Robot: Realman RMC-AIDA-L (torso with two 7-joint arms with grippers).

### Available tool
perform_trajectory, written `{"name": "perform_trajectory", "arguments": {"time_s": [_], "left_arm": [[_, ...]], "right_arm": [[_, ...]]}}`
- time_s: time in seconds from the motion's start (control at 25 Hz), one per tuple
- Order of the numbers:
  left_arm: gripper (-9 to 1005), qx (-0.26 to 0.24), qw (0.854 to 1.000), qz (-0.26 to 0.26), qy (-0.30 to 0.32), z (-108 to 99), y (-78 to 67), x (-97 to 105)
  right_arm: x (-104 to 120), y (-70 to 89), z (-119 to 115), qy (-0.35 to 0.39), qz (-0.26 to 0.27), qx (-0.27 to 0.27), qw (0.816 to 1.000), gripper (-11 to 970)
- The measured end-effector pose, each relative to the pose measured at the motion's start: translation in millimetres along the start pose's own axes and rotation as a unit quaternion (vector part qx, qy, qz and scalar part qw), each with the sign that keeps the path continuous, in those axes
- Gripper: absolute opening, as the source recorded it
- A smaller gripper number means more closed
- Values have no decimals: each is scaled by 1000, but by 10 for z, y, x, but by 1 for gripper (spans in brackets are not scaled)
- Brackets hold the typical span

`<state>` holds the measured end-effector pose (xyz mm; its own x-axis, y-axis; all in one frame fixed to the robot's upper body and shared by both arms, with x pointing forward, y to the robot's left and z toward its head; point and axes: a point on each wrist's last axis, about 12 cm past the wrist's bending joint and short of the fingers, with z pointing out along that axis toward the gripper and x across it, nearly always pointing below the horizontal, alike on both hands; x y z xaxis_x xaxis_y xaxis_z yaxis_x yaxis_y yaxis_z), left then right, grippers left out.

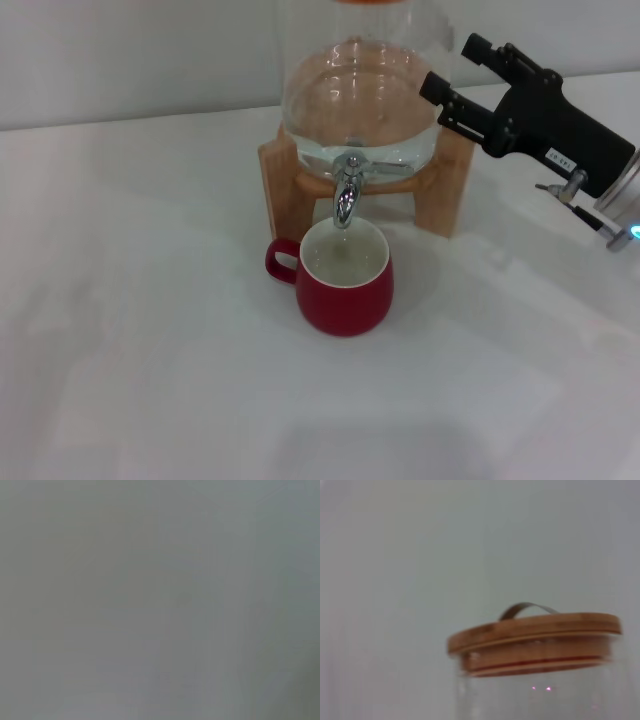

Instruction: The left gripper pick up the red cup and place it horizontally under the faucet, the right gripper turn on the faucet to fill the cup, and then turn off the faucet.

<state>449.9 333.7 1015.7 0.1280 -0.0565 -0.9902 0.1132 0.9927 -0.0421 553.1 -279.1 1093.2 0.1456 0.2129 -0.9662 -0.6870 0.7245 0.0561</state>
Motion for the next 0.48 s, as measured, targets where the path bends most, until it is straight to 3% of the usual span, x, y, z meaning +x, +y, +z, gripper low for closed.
{"name": "perform_trajectory", "arguments": {"time_s": [0.48], "left_arm": [[474, -12, 1000, 3, 0, 51, 63, -15]], "right_arm": [[-55, -169, -32, -4, -17, 49, 999, 837]]}}
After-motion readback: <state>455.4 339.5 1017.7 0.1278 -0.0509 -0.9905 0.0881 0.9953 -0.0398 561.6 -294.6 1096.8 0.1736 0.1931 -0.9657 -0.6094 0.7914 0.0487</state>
